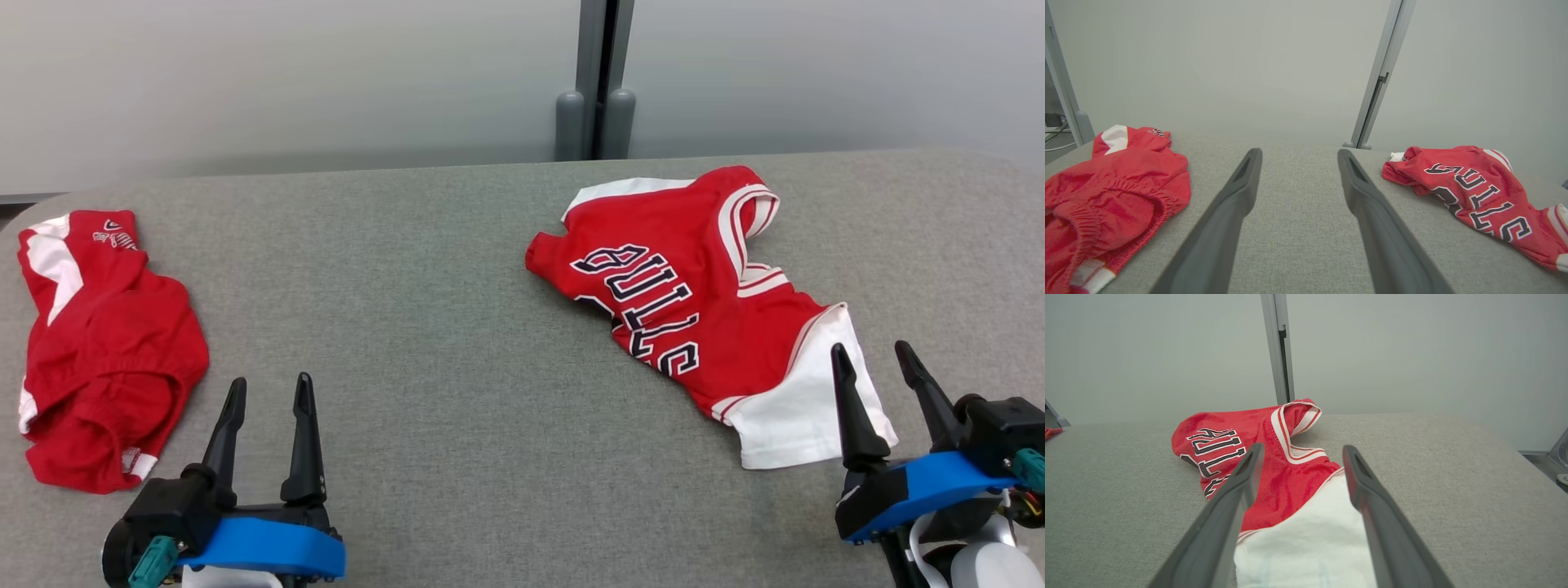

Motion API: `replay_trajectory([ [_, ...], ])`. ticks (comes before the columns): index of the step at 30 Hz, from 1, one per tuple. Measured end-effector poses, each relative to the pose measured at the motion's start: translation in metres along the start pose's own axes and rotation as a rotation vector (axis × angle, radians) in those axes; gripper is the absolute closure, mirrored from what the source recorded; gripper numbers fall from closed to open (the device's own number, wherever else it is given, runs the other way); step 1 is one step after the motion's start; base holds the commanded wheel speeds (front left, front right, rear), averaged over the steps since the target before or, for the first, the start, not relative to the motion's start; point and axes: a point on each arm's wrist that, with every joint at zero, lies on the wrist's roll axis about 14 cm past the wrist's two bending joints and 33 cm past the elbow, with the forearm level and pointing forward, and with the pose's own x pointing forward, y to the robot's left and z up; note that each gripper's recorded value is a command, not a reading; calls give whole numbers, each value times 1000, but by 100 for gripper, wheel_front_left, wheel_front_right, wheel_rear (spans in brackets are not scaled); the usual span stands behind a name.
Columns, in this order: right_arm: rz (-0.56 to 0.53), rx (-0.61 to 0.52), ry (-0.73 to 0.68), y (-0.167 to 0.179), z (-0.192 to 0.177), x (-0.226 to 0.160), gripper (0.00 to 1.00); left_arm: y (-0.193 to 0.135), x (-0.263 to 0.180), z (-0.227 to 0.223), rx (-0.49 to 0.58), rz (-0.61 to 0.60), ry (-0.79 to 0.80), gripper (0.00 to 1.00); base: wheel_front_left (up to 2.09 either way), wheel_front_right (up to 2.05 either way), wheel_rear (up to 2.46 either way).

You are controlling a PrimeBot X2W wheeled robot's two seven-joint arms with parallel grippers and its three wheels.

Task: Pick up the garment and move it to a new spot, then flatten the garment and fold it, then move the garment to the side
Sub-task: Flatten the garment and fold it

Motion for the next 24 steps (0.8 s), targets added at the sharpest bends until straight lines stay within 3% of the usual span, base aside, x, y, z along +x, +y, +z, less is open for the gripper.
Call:
replay_trajectory([
  [5,8,-7,0,2,1,1,0,-14,8,-15,-4,-49,61,0,0,0,0],
  [15,23,13,44,7,-18,6,0,-89,78,-74,-30,-317,273,0,0,0,0],
  [24,-30,52,76,-10,-35,-1,0,-148,128,-110,-105,-452,395,0,0,0,0],
])
